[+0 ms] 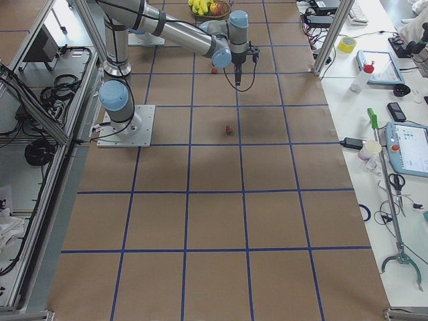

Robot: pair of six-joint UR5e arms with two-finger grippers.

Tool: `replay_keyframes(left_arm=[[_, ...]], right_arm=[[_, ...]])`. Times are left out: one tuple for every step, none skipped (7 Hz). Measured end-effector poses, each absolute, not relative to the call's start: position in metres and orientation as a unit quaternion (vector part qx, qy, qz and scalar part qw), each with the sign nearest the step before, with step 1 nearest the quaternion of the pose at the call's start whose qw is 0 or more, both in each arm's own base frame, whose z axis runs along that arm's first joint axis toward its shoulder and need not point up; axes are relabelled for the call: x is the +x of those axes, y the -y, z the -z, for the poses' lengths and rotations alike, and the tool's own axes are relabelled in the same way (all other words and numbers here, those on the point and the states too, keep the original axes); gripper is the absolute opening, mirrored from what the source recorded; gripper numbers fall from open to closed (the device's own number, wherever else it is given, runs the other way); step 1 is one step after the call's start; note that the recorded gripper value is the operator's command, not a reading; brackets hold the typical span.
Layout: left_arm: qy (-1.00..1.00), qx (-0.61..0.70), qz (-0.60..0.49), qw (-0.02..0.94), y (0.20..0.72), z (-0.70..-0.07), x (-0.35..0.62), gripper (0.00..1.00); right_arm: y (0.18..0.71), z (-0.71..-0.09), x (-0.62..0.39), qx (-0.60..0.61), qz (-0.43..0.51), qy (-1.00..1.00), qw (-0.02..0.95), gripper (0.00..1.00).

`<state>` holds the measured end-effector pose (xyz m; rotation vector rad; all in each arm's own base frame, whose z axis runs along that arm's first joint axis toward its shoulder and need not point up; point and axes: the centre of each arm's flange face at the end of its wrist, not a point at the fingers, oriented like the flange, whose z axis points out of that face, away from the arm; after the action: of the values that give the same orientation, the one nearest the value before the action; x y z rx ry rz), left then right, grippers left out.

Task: Collect all strawberries into plate
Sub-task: 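Carry the strawberry with the right gripper and set it beside the first, then reach the right gripper to the farthest strawberry and grasp it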

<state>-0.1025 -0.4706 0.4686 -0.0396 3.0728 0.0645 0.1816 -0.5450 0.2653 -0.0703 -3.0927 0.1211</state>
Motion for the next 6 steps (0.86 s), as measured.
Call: replay_keyframes(left_arm=[[-0.999, -0.013, -0.021, 0.034, 0.471, -0.468, -0.103, 1.00], [-0.999, -0.013, -0.021, 0.034, 0.471, -0.468, -0.102, 1.00], [-0.999, -0.013, -0.022, 0.034, 0.471, -0.468, -0.102, 1.00], [-0.999, -0.013, -0.021, 0.034, 0.471, -0.468, -0.102, 1.00], [-0.999, -0.013, -0.021, 0.034, 0.471, -0.468, -0.102, 1.00], [-0.999, -0.013, -0.021, 0.034, 0.471, -0.468, -0.102, 1.00]], right_arm=[[0.549, -0.252, 0.129, -0.017, -0.028, 0.999, 0.033, 1.00], [0.546, -0.236, 0.074, -0.038, -0.029, 0.998, 0.042, 1.00], [0.539, -0.221, 0.027, -0.064, -0.042, 0.996, 0.046, 0.98], [0.533, -0.213, 0.000, -0.082, -0.053, 0.994, 0.049, 0.97], [0.530, -0.209, -0.012, -0.090, -0.056, 0.993, 0.053, 0.95], [0.527, -0.205, -0.019, -0.096, -0.052, 0.992, 0.056, 0.90]])
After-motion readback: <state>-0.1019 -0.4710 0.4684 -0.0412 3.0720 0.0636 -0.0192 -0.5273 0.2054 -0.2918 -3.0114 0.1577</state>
